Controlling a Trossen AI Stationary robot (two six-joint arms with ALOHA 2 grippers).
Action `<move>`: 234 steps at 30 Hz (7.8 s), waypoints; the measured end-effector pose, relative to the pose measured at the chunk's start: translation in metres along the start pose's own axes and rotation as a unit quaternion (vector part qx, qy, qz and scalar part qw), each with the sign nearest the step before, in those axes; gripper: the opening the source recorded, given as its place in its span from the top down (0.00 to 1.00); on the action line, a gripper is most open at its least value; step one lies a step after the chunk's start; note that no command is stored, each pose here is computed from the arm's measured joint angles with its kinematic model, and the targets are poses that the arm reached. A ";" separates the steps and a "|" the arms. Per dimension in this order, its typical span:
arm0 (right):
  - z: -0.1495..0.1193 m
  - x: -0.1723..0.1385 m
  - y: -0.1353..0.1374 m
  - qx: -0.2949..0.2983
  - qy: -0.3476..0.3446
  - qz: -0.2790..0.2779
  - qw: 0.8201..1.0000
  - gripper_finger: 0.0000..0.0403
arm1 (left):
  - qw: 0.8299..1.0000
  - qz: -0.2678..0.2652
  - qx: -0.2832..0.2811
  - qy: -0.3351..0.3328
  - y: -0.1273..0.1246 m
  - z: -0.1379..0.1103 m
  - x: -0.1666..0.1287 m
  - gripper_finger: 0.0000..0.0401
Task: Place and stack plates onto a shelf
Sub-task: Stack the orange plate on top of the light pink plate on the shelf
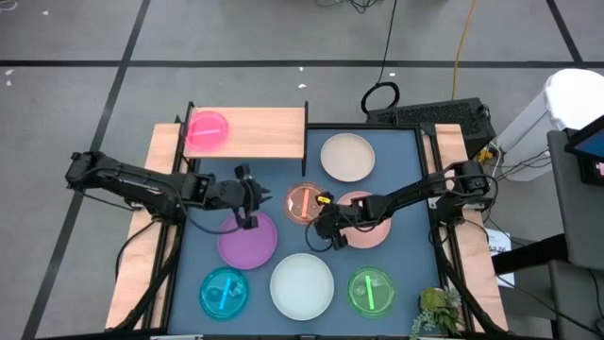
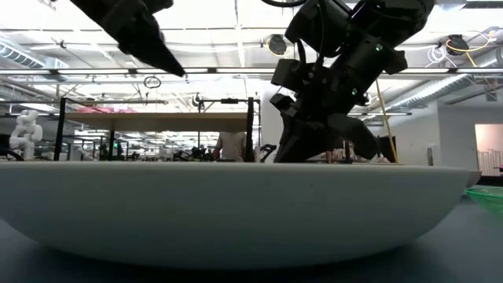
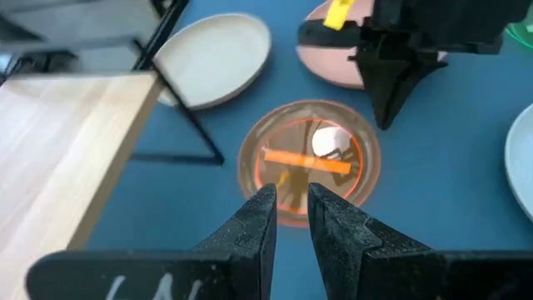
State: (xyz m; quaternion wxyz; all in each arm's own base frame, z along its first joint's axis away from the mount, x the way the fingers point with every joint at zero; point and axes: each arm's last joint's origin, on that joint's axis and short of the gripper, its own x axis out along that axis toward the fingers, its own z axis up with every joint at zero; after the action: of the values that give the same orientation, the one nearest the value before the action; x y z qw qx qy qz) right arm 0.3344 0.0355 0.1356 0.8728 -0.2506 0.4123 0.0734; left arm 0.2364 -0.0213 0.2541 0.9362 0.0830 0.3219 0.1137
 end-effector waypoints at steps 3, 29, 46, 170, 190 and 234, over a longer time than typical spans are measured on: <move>-0.001 0.000 0.000 0.000 0.006 0.002 1.000 0.99 | 1.000 -0.001 0.023 0.005 -0.006 0.000 0.013 0.80; -0.008 0.015 0.000 0.003 0.017 -0.015 1.000 0.97 | 0.999 -0.003 0.034 -0.022 -0.009 0.005 0.025 0.80; 0.016 -0.025 -0.006 0.006 -0.049 -0.032 0.998 1.00 | 0.995 -0.075 0.055 -0.034 -0.020 0.006 0.031 0.80; 0.033 -0.062 -0.003 0.028 -0.116 0.005 0.993 1.00 | 0.963 -0.135 0.222 -0.068 -0.052 0.000 0.069 0.77; 0.033 -0.062 -0.003 0.019 -0.116 0.004 0.993 1.00 | 0.962 -0.135 0.227 -0.068 -0.052 0.000 0.069 0.77; 0.033 -0.062 -0.003 0.019 -0.116 0.002 0.993 1.00 | 0.965 -0.143 0.208 -0.066 -0.050 0.000 0.070 0.78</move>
State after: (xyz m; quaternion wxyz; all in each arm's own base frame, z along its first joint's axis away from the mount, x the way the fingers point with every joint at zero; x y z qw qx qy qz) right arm 0.3177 0.0543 0.2008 0.9190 -0.2229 0.3106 0.0962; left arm 0.2981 -0.0501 0.2013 0.9241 0.2362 0.2847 -0.0963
